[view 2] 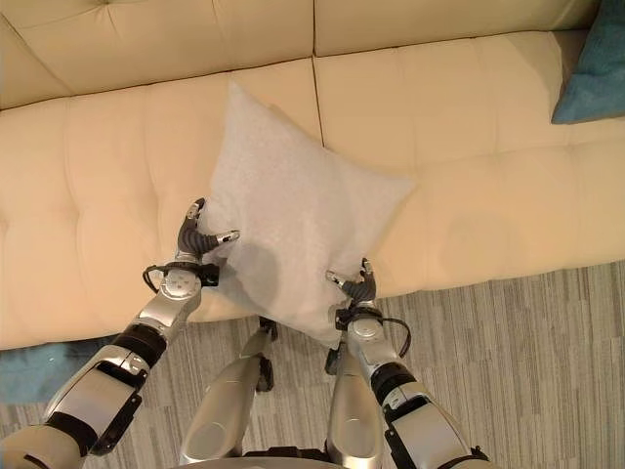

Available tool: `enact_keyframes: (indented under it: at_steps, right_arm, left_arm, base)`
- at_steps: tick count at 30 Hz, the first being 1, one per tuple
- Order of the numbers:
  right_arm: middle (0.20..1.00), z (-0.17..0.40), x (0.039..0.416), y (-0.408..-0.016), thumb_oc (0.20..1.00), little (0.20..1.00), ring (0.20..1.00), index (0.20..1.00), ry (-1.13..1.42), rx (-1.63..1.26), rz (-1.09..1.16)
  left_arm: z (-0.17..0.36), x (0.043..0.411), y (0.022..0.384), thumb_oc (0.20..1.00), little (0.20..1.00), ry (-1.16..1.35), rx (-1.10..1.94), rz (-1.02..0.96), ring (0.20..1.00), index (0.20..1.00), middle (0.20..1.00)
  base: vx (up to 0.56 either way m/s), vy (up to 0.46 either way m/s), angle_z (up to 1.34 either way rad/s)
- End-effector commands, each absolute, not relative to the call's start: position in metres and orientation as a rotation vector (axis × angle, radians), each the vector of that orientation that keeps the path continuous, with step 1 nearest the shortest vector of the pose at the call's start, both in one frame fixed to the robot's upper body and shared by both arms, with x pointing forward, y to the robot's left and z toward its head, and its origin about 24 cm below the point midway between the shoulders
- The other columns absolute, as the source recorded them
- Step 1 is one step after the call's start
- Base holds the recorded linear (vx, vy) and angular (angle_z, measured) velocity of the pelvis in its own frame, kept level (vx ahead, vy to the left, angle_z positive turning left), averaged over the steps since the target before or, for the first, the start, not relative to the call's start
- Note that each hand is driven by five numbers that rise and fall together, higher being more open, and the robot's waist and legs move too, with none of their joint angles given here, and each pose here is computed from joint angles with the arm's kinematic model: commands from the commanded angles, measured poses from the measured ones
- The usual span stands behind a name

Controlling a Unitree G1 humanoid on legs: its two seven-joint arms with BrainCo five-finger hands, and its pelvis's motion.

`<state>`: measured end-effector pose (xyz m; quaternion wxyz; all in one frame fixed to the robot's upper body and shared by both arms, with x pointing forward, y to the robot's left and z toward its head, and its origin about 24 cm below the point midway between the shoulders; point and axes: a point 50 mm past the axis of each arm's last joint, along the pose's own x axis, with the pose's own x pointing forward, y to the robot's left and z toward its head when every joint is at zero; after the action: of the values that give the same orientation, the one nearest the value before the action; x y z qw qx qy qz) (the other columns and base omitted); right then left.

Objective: Pick up all the scattered cushions and arrange them neatly on the sofa.

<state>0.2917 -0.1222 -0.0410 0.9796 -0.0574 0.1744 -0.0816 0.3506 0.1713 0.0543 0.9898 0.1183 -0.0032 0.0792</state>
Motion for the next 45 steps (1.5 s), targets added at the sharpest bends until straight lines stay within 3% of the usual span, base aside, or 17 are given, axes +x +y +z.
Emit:
enact_keyframes:
  at_steps: [1, 2, 3, 4, 5, 11, 16, 28, 33, 45]
  right_arm:
    - [1.000, -0.040, 0.282, -0.064, 1.000, 1.000, 1.000, 1.000, 0.349, -0.040, 0.057]
    - [0.831, -0.033, 0.287, -0.058, 0.831, 0.831, 0.831, 0.831, 0.336, 0.030, 0.079]
    - [0.379, -0.023, 0.293, -0.050, 0.379, 0.379, 0.379, 0.379, 0.314, 0.109, 0.101]
    - [0.200, -0.018, 0.297, -0.048, 0.200, 0.200, 0.200, 0.200, 0.298, 0.139, 0.106]
    - [0.200, -0.004, 0.306, -0.043, 0.200, 0.200, 0.200, 0.200, 0.253, 0.206, 0.116]
    - [0.200, 0.056, 0.331, -0.041, 0.200, 0.200, 0.200, 0.200, 0.030, 0.435, 0.089]
    - [0.200, 0.069, 0.332, -0.053, 0.200, 0.200, 0.200, 0.200, -0.039, 0.460, 0.067]
    - [0.200, 0.046, 0.280, -0.120, 0.200, 0.200, 0.200, 0.200, -0.101, 0.189, 0.063]
    - [0.200, 0.049, 0.264, -0.145, 0.200, 0.200, 0.200, 0.200, -0.139, 0.062, 0.040]
    - [0.200, 0.055, 0.254, -0.165, 0.200, 0.200, 0.200, 0.200, -0.181, -0.038, 0.025]
  left_arm:
    - [0.080, 0.351, 0.107, 1.000, 1.000, -0.167, 0.154, -0.049, 1.000, 1.000, 1.000]
    - [0.090, 0.350, 0.104, 1.000, 1.000, -0.206, 0.129, -0.071, 1.000, 1.000, 1.000]
    - [0.098, 0.351, 0.103, 0.947, 0.947, -0.236, 0.098, -0.084, 0.947, 0.947, 0.947]
    - [0.102, 0.352, 0.104, 0.294, 0.294, -0.250, 0.085, -0.085, 0.294, 0.294, 0.294]
    - [0.114, 0.353, 0.104, 0.200, 0.200, -0.291, 0.061, -0.085, 0.200, 0.200, 0.200]
    - [0.149, 0.355, 0.109, 0.200, 0.200, -0.412, -0.059, -0.044, 0.200, 0.200, 0.200]
    - [0.144, 0.348, 0.111, 0.200, 0.200, -0.404, -0.127, -0.033, 0.200, 0.200, 0.200]
    - [0.059, 0.275, 0.128, 0.200, 0.200, -0.149, -0.180, -0.080, 0.200, 0.200, 0.200]
    - [0.051, 0.260, 0.138, 0.200, 0.200, -0.119, -0.188, -0.076, 0.200, 0.200, 0.200]
    - [0.051, 0.254, 0.147, 0.200, 0.200, -0.124, -0.220, -0.069, 0.200, 0.200, 0.200]
  base:
    - [-0.03, -0.009, 0.07]
    - [-0.04, -0.008, 0.05]
    - [-0.04, -0.014, 0.05]
    - [-0.03, -0.020, 0.06]
    - [-0.02, -0.023, 0.13]
    - [0.00, -0.025, 0.03]
    - [0.02, -0.016, 0.04]
    - [0.09, -0.074, 0.02]
    - [0.08, -0.159, -0.01]
    - [0.04, -0.176, 0.13]
